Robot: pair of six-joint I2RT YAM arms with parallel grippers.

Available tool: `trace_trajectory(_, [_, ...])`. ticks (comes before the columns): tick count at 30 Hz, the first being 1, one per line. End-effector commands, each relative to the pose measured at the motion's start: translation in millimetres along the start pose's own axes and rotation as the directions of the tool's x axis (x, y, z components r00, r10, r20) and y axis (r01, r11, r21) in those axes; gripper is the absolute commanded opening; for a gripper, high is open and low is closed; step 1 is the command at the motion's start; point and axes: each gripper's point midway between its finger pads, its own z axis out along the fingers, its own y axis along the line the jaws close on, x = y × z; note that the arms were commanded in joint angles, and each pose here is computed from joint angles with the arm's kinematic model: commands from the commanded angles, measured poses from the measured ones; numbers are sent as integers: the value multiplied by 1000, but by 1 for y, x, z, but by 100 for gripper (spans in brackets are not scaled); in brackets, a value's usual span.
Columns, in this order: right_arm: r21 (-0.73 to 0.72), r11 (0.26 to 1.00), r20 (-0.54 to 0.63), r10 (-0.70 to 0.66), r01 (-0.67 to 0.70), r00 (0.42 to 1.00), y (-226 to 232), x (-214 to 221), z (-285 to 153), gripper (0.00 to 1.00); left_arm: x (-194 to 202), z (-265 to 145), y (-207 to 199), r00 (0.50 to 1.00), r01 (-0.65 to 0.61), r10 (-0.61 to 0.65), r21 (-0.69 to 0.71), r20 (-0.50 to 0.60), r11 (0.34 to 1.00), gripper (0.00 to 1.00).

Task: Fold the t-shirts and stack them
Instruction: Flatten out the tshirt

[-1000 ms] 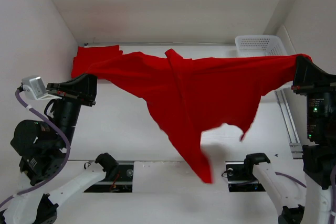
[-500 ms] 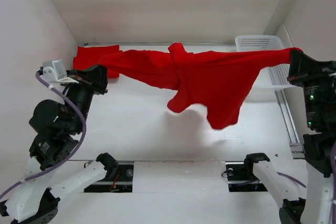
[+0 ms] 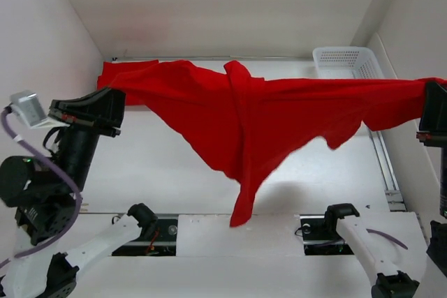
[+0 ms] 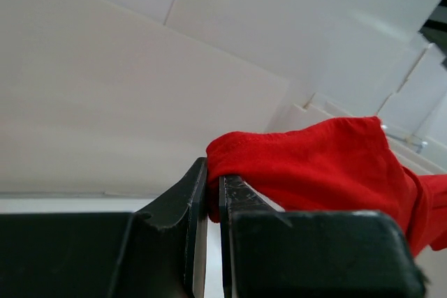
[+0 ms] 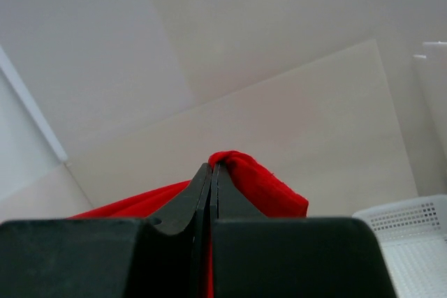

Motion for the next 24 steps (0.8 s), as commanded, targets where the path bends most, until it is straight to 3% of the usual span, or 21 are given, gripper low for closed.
trace_trajectory(1, [70, 996, -52, -47, 51, 998, -19, 32, 38, 0, 24, 27, 31, 999, -31, 32, -171, 5, 985, 0])
trace_trajectory(5, [-12, 999, -237, -41, 40, 971, -21, 121, 80, 0, 103, 36, 88, 996, -34, -4, -428, -87, 903, 0])
trace_trajectory(7, [-45, 999, -355, -15, -1, 935, -25, 179, 99, 0, 161, 27, 129, 986, -103, 7, -569, -168, 816, 0])
trace_trajectory(9, [-33, 999, -492, 1, -20, 871, -38, 255, 116, 0, 201, 15, 160, 982, -78, -60, -670, -181, 738, 11])
trace_trajectory(10, [-25, 999, -536, 5, -21, 844, -42, 281, 120, 0, 245, 2, 176, 956, -123, -96, -673, -279, 729, 12])
trace_trajectory(11, [-20, 1000, -572, 8, -24, 820, -40, 307, 124, 0, 269, -3, 197, 943, -130, -132, -707, -304, 695, 15])
trace_trajectory(12, [-1, 1000, -613, 10, -14, 790, -45, 337, 127, 0, 292, -7, 208, 925, -119, -184, -715, -331, 689, 21])
trace_trajectory(13, [31, 999, -687, 12, 12, 727, -58, 389, 133, 4, 331, -15, 209, 867, -90, -277, -676, -415, 732, 55])
trace_trajectory(14, [36, 999, -716, 4, 31, 698, -62, 413, 136, 12, 357, -22, 223, 826, -101, -331, -697, -457, 710, 74])
trace_trajectory(15, [30, 999, -727, 3, 28, 686, -57, 425, 148, 19, 363, -27, 244, 813, -104, -364, -729, -454, 677, 83])
trace_trajectory(16, [82, 992, -814, 13, 92, 581, -83, 490, 147, 38, 367, -22, 255, 795, -119, -391, -750, -465, 651, 99])
trace_trajectory(17, [82, 992, -814, 13, 92, 580, -83, 491, 147, 39, 368, -27, 258, 793, -139, -388, -760, -470, 635, 100])
trace_trajectory(18, [94, 989, -805, 7, 116, 593, -80, 491, 162, 46, 372, -28, 267, 784, -190, -377, -768, -494, 612, 100])
trace_trajectory(19, [123, 977, -848, 14, 172, 530, -97, 522, 154, 54, 368, -23, 269, 787, -212, -361, -768, -501, 604, 100])
trace_trajectory(20, [127, 973, -854, 8, 194, 519, -96, 529, 154, 77, 355, -5, 266, 804, -208, -334, -759, -492, 616, 100])
trace_trajectory(22, [142, 961, -857, 1, 235, 515, -98, 532, 159, 99, 350, 7, 267, 804, -241, -295, -736, -516, 632, 100])
trace_trajectory(24, [134, 963, -864, -2, 234, 504, -95, 538, 156, 99, 340, 28, 259, 813, -227, -269, -706, -517, 671, 100])
